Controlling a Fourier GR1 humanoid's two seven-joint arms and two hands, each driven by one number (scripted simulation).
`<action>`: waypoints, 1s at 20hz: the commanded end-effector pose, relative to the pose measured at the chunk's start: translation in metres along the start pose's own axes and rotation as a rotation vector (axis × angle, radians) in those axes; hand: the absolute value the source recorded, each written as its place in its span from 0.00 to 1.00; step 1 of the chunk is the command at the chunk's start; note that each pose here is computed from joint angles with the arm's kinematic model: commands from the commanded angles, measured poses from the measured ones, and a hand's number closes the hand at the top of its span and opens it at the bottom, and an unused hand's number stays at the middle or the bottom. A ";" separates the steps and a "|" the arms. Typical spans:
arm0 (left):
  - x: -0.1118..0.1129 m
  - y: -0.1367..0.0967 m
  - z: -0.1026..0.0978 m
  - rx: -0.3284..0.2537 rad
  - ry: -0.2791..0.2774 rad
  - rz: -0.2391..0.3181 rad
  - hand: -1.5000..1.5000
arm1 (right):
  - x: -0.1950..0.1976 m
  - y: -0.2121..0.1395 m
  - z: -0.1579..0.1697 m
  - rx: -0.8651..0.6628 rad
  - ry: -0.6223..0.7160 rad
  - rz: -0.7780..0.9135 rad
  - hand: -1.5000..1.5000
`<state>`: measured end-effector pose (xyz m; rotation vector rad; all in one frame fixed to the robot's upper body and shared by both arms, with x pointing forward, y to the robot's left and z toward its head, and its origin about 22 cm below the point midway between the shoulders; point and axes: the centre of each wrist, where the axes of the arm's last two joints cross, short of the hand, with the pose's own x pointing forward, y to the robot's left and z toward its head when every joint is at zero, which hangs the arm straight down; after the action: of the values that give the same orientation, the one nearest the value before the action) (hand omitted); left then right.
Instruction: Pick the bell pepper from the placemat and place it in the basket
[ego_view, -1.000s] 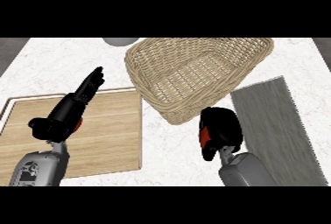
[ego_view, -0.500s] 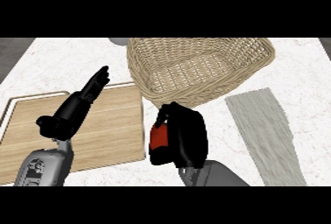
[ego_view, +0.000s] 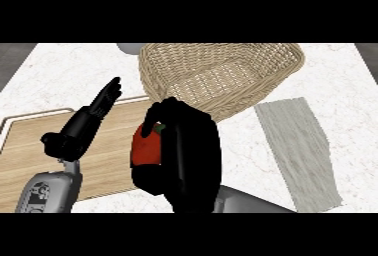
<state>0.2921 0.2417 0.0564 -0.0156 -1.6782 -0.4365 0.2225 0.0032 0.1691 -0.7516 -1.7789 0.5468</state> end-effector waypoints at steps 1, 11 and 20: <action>0.006 0.001 -0.005 0.000 -0.001 0.007 0.50 | 0.025 -0.005 -0.001 -0.063 0.181 -0.069 1.00; -0.004 0.012 0.010 0.023 0.005 0.000 0.50 | 0.051 -0.021 -0.067 -0.221 0.270 0.025 1.00; -0.010 0.010 0.012 0.038 0.004 -0.005 0.50 | 0.058 -0.038 -0.132 -0.405 0.358 0.027 1.00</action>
<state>0.2891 0.2562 0.0574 0.0128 -1.6924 -0.4159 0.3108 0.0176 0.2586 -1.0887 -1.7398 0.2842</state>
